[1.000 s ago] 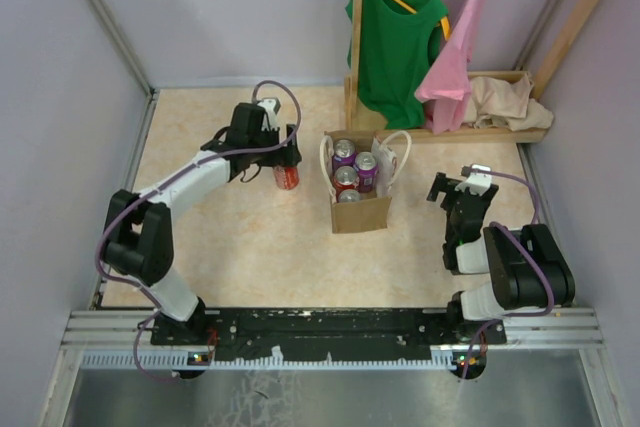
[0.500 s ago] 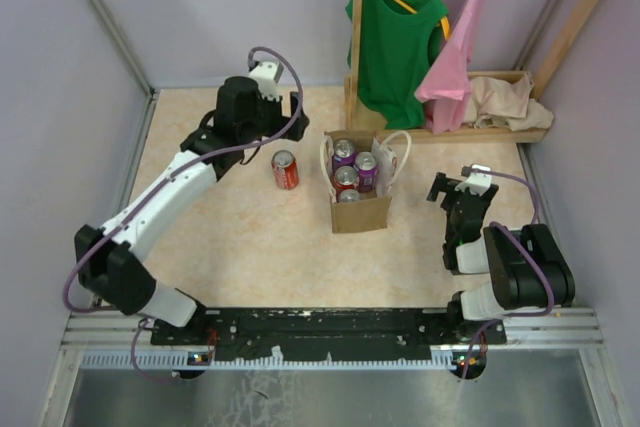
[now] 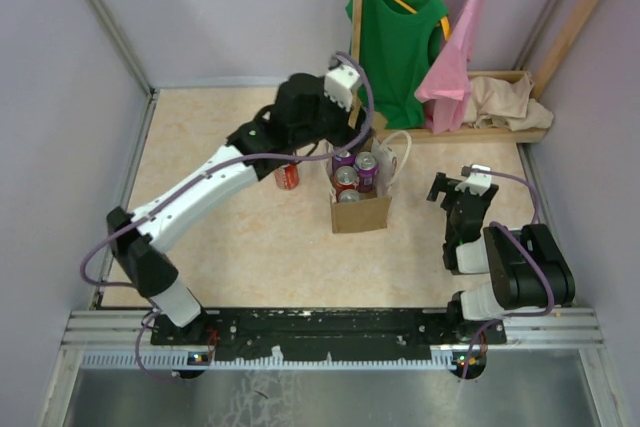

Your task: Take the beverage out of the canvas bag

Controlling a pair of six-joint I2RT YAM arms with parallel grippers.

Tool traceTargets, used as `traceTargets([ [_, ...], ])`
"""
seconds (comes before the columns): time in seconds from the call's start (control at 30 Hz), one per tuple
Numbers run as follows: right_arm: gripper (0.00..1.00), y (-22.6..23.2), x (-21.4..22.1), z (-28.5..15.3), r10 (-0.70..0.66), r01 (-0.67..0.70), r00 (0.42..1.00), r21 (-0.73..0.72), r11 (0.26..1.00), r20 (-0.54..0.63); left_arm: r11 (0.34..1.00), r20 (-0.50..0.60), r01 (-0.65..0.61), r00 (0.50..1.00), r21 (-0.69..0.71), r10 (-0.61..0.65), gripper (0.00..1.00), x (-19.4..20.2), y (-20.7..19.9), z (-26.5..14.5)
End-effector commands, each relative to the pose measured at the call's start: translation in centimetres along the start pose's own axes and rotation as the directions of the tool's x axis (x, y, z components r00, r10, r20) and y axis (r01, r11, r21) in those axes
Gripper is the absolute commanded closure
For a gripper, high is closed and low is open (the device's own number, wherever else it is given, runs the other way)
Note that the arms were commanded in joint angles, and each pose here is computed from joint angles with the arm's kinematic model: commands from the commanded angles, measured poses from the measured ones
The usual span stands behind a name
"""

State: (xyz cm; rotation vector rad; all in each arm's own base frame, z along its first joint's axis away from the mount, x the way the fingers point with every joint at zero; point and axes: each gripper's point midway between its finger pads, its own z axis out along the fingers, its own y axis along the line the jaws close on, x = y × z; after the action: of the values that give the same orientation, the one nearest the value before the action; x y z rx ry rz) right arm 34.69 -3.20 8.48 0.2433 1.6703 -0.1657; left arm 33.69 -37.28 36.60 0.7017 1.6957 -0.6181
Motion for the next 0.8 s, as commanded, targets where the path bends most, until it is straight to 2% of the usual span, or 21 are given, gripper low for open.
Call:
traceTargets([
  [0.0, 0.01, 0.2, -2.5, 0.8, 0.017, -0.018, 0.996, 0.006, 1.0, 0.083, 0.998, -0.218, 0.043, 0.976, 0.056, -0.03, 0.17, 7.1, -2.2, 2.6],
  [0.17, 0.01, 0.2, -2.5, 0.8, 0.017, -0.017, 0.996, 0.005, 1.0, 0.082, 0.989, -0.338, 0.148, 0.93, -0.008, -0.142, 0.17, 10.8, -2.4, 3.7],
  [0.6, 0.01, 0.1, -2.5, 0.8, 0.016, -0.017, 0.996, 0.006, 1.0, 0.083, 0.948, -0.421, 0.245, 0.853, -0.201, -0.31, 0.15, 15.4, -3.8, 2.5],
  [0.77, 0.01, 0.2, -2.5, 0.8, 0.016, -0.017, 0.996, 0.005, 1.0, 0.083, 0.931, -0.456, 0.238, 0.82, -0.278, -0.346, 0.2, 16.9, -4.3, 1.9],
])
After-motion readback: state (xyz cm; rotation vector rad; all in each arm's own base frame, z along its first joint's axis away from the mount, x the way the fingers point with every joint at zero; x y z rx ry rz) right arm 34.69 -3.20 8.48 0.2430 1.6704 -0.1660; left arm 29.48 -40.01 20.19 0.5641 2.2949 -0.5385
